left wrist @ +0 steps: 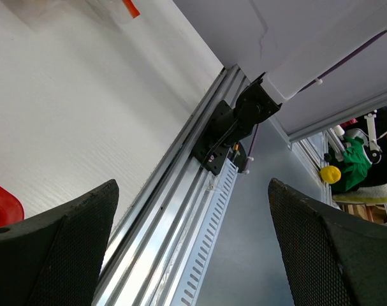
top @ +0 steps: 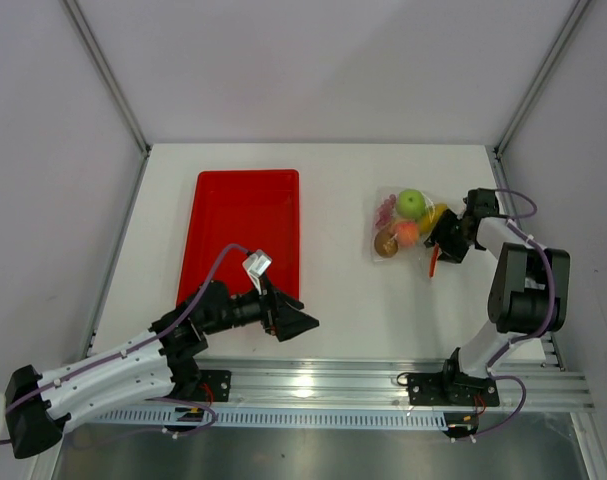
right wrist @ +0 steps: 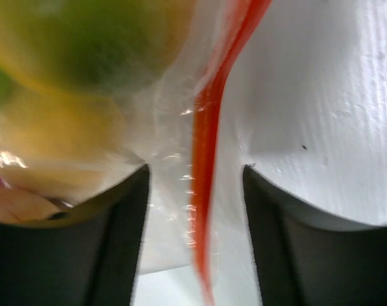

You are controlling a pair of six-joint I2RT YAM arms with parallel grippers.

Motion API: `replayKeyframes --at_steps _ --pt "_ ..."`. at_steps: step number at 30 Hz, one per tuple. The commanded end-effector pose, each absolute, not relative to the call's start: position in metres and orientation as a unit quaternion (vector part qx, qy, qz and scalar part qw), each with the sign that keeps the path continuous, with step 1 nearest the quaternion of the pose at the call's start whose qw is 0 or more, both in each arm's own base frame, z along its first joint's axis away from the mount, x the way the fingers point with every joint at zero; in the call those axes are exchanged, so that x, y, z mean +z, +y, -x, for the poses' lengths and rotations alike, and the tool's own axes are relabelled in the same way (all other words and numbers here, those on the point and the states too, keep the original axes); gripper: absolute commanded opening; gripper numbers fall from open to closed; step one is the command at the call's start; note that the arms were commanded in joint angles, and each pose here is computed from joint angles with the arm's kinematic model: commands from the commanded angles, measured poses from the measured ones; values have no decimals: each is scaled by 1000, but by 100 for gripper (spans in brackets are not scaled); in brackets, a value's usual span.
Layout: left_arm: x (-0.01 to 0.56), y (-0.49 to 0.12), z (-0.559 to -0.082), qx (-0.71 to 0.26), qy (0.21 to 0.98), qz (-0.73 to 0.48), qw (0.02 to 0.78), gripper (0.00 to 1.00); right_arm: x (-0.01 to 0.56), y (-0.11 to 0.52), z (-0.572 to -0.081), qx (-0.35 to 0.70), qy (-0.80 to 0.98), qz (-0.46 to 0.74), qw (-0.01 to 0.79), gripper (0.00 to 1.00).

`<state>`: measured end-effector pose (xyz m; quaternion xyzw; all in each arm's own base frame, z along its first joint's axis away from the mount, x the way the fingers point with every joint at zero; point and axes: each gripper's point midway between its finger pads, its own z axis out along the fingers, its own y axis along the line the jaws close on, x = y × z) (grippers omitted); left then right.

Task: Place the food in the zip-top bag and seal the zipper
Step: Adjust the zipper food storage bag at the center of the board, then reset both arms

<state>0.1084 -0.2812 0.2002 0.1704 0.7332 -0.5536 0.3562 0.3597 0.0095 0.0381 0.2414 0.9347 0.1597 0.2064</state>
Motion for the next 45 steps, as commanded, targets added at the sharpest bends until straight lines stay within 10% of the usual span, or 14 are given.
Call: replayKeyframes --at_steps 1,5,12,45 --pt "208 -283 -107 -566 721 -174 359 99 71 -4 -364 126 930 -237 251 65" --pt "208 -282 -107 -566 721 -172 361 100 104 -6 -364 126 919 -239 289 92" --pt "207 -282 -106 -568 720 -174 359 100 134 -6 -352 125 911 -239 313 99" --pt "195 -283 -104 -591 714 -146 346 100 121 80 -224 136 892 -224 368 99"
